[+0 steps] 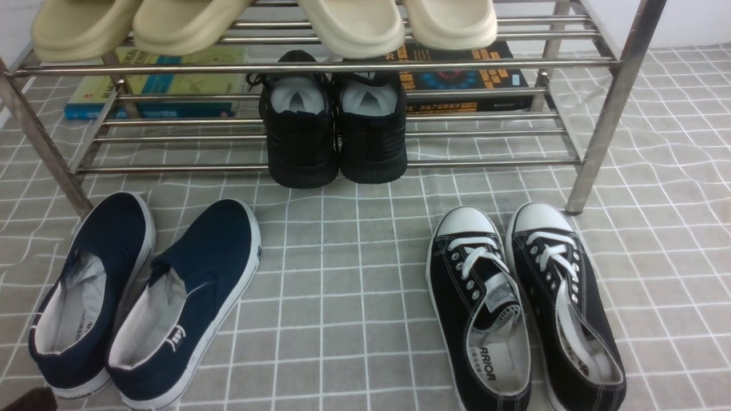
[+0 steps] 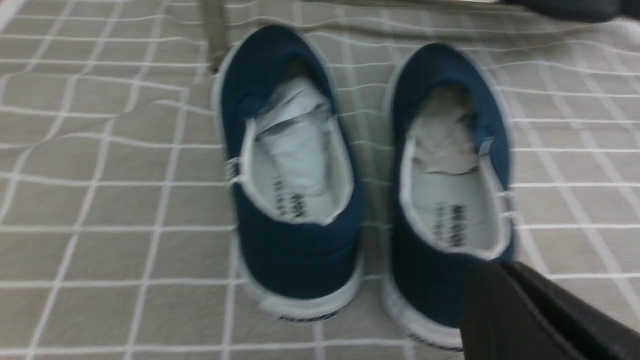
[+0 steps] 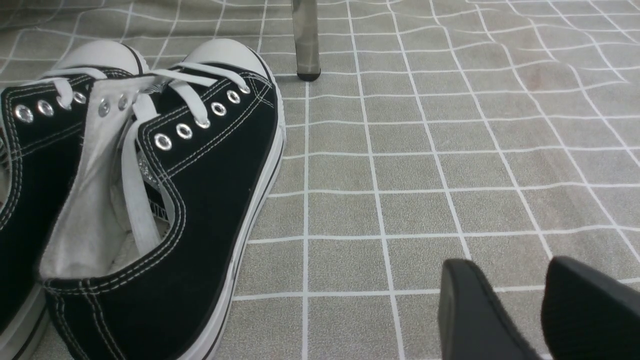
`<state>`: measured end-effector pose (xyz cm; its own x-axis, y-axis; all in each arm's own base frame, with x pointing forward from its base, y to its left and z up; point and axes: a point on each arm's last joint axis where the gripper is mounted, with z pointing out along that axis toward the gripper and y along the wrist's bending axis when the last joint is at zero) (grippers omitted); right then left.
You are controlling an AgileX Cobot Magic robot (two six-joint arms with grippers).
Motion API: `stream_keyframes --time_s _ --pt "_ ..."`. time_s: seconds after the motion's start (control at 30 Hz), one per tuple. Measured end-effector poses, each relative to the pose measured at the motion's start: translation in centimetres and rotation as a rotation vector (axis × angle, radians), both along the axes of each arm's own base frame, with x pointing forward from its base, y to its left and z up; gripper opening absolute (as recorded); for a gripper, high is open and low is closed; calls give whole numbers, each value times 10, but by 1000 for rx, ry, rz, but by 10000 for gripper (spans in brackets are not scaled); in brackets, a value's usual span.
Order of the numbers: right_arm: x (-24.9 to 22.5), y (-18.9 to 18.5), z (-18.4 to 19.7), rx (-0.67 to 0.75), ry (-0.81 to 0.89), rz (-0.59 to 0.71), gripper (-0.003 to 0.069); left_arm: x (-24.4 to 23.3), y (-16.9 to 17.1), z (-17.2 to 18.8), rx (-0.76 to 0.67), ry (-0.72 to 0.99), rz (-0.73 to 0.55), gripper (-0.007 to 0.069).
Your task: Take the shoes off the shelf with your hand from the grey coffee tablecloth.
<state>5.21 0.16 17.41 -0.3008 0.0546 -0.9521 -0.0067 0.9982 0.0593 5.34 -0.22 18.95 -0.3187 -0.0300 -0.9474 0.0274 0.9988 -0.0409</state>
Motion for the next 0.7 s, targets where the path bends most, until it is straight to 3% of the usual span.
stream_keyframes --time_s 0.13,0.7 --pt "0 0 0 0 0 0 239 -1 2 -17 32 -20 18 22" --pt "0 0 0 0 0 0 239 -1 2 -17 43 -32 19 38"
